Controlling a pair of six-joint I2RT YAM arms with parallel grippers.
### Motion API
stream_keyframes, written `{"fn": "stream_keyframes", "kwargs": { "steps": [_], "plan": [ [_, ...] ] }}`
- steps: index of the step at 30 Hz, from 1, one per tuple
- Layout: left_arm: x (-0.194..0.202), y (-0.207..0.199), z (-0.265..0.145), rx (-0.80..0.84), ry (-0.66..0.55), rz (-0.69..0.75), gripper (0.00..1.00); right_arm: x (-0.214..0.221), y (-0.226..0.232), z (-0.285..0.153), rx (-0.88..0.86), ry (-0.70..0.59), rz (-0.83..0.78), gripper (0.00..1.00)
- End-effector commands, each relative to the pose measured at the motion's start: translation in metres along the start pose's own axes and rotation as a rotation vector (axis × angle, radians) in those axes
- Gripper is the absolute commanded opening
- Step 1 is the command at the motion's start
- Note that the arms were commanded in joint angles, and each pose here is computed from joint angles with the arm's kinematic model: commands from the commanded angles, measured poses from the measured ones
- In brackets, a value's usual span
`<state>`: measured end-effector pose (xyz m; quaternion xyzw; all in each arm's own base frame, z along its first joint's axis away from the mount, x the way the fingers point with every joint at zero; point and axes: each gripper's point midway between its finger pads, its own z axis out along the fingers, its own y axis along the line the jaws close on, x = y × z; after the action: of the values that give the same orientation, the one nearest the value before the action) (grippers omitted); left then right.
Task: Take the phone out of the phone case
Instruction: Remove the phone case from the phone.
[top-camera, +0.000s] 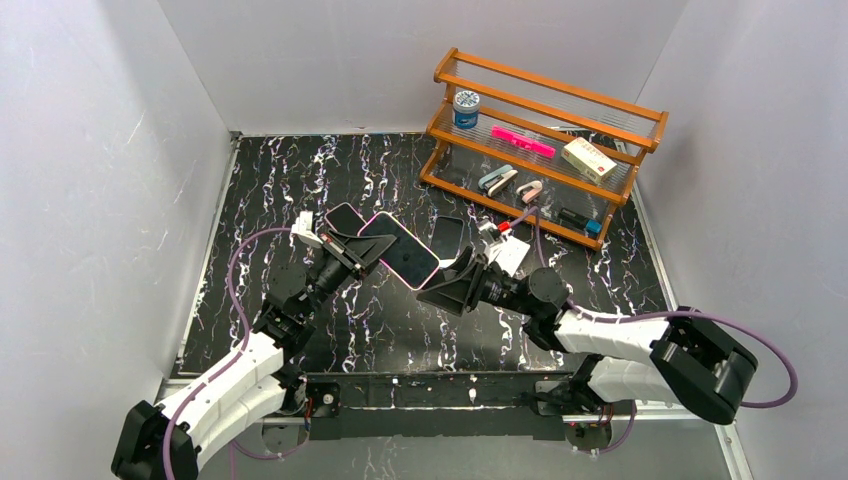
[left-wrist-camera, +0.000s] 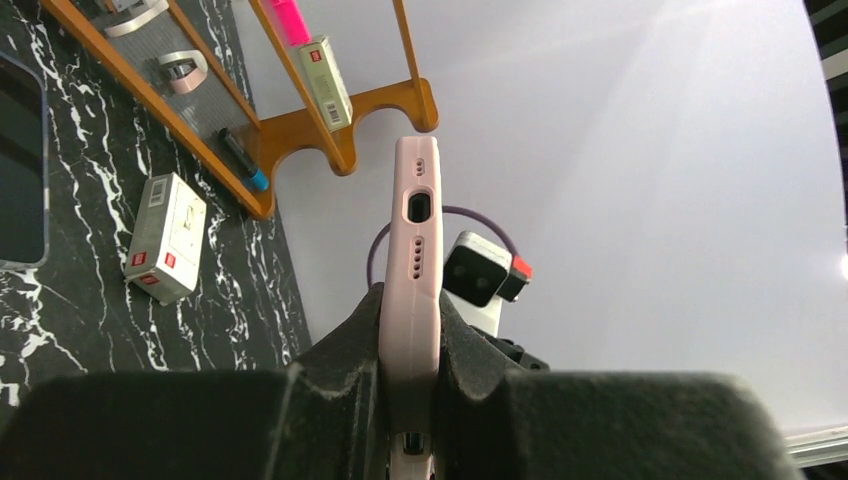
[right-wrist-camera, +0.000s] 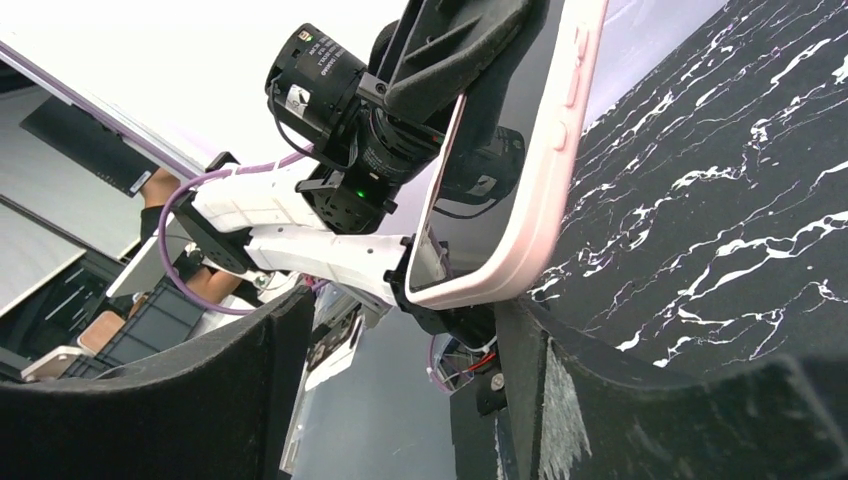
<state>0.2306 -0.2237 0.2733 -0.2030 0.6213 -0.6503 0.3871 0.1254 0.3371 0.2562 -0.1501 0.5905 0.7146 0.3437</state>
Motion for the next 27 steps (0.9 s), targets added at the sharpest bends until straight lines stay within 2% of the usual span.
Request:
{"fn": "stream_keyframes", "kwargs": {
  "steps": [1, 17, 19, 24, 27],
  "plan": [
    [-0.014, -0.039, -0.003, 0.135, -0.063, -0.029, 0.00, -0.015, 0.017, 0.009, -0.075, -0.078, -0.055, 0.72],
    [-0.012, -0.031, -0.004, 0.118, -0.058, -0.053, 0.00, -0.020, 0.016, 0.022, -0.082, -0.088, -0.103, 0.39],
    [-0.012, -0.032, -0.004, 0.120, -0.057, -0.057, 0.00, -0.018, 0.013, 0.023, -0.078, -0.077, -0.113, 0.33],
    [-0.010, -0.024, -0.006, 0.100, -0.055, -0.116, 0.00, -0.012, 0.009, 0.023, -0.084, -0.056, -0.169, 0.06],
    [-0.003, -0.016, -0.003, 0.065, -0.012, -0.174, 0.00, -0.010, 0.006, 0.022, -0.082, -0.046, -0.235, 0.01]
  ]
}}
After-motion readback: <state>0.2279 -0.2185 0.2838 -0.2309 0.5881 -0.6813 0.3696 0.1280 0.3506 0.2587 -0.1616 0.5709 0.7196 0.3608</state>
